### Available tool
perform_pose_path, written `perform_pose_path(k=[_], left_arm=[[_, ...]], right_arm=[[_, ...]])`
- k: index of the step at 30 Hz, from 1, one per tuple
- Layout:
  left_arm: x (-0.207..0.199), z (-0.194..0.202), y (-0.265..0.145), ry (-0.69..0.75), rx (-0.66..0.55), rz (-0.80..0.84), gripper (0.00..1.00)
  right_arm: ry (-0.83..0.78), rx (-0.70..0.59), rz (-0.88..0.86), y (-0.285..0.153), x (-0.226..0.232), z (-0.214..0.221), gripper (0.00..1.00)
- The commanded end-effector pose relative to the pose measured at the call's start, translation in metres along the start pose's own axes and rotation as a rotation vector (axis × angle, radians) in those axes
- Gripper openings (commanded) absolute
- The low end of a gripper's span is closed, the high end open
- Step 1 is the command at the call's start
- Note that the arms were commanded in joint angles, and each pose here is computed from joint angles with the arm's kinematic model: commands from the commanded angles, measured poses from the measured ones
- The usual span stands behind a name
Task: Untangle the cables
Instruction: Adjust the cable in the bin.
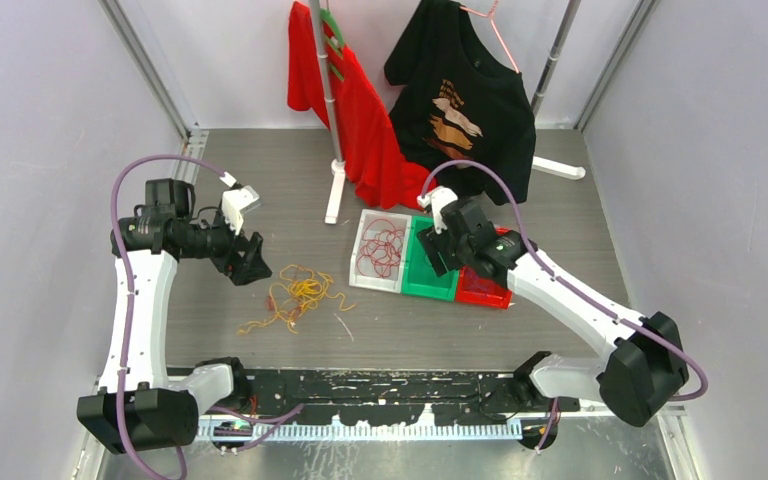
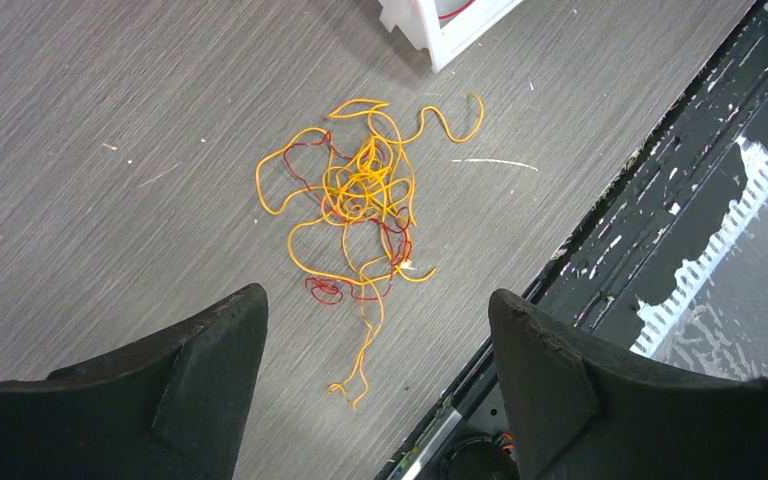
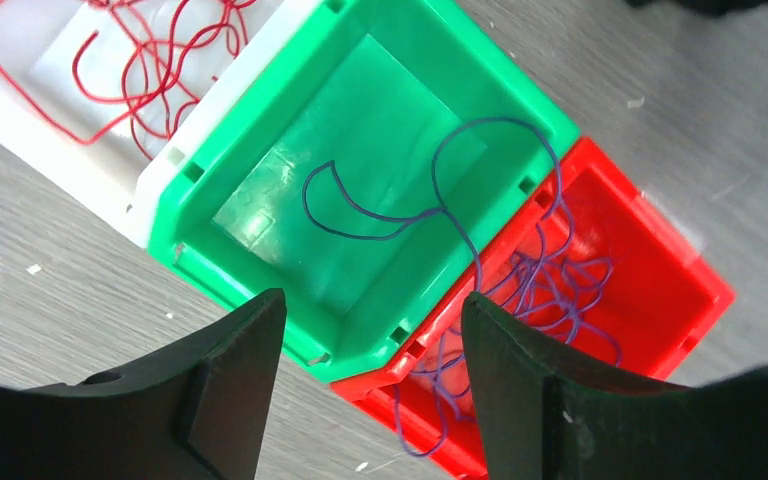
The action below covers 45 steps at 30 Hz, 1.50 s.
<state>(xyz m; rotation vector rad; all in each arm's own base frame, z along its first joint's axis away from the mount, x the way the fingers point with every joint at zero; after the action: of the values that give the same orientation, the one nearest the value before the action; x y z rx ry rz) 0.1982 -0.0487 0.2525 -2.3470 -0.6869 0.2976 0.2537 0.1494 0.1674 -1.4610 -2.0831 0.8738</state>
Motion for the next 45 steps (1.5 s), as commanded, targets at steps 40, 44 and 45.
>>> perform_pose_path(k=[40,44,45], left_arm=[[0.001,-0.006,-0.002,0.047,-0.016,0.001,0.81],[0.000,-0.005,-0.002,0.048,-0.020,0.003,0.81],[-0.001,-0.005,-0.002,0.050,-0.020,0.004,0.81]], right_arm=[[0.510,0.080,0.526,-0.016,-0.091,0.005,0.01],[0.630,0.135,0.485,0.004,-0.083,0.030,0.01],[0.654,0.144,0.462,0.008,-0.082,0.034,0.01]])
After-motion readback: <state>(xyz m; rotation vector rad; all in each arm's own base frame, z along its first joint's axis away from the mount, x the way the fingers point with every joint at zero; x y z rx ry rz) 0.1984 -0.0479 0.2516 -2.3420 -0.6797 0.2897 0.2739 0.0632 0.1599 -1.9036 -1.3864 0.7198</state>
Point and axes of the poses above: each gripper's point midway between its finger pads, its own y axis out along the fingers, its own x axis along the line the jaws close on, z = x × y, the point moved 4 cm from there along -y, back along the fingers, and after that the axes turned 9 degrees about y, right-handed, at the moved point
